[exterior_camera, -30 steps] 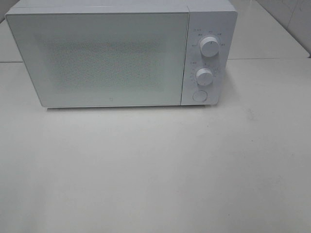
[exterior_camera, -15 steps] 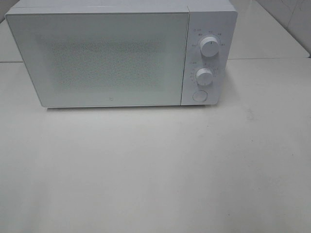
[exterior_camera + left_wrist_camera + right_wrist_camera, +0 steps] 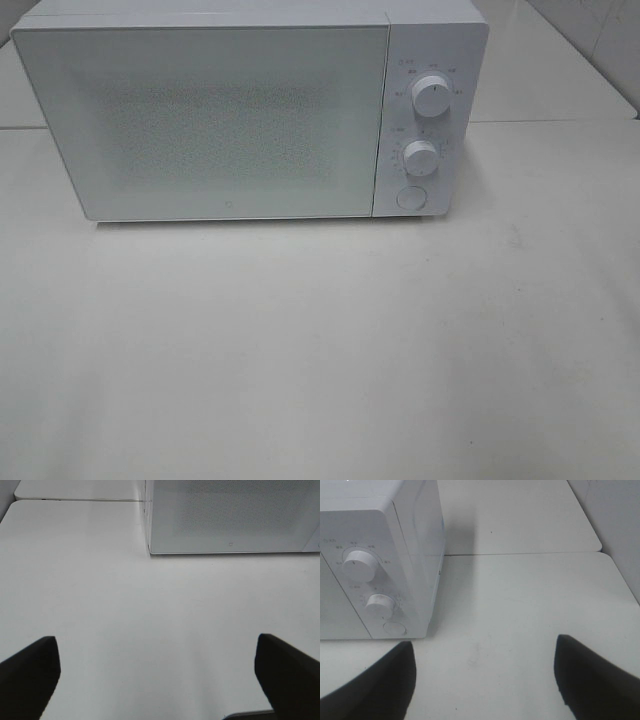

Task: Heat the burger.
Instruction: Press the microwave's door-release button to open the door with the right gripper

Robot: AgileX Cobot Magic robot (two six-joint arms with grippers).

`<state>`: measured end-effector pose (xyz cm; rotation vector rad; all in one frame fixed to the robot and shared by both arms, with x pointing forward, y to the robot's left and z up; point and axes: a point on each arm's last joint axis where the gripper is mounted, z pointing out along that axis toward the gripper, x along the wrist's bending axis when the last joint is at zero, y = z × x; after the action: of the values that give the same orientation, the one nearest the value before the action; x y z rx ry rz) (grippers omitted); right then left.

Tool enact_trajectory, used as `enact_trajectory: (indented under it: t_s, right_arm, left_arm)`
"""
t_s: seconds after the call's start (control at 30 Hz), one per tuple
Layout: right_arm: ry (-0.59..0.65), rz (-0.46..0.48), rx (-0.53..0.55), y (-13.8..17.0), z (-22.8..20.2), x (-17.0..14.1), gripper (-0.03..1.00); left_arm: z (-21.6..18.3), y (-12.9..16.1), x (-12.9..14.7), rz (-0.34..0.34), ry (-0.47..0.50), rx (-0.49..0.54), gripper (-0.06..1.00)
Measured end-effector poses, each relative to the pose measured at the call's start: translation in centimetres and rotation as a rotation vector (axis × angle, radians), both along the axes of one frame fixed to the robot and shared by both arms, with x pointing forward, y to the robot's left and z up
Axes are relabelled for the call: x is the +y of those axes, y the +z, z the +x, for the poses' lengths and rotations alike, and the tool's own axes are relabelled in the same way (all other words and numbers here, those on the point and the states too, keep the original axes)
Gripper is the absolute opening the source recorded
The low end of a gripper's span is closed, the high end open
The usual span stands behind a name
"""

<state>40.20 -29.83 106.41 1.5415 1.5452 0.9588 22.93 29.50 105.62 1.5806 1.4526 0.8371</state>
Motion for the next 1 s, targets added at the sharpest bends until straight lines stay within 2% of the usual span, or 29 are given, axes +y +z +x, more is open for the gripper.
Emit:
enact_trajectory:
  t_s: [0.57,0.8,1.0]
  right_arm:
    - [-0.01,-0.006,-0.119,-1.9,5.2,-0.1,0.76]
    - [-0.028,-0.008,-0.183,-5.6,5.7,-0.3,0.76]
    - [-0.081,-0.012,-0.253,-7.3,5.8,-0.7,0.76]
  left_arm:
    - [0.0,0.0,0.0,0.0,0.0,0.0,0.98]
    - [0.0,0.0,0.0,0.0,0.0,0.0,0.98]
    - [0.0,0.0,0.0,0.0,0.0,0.0,0.98]
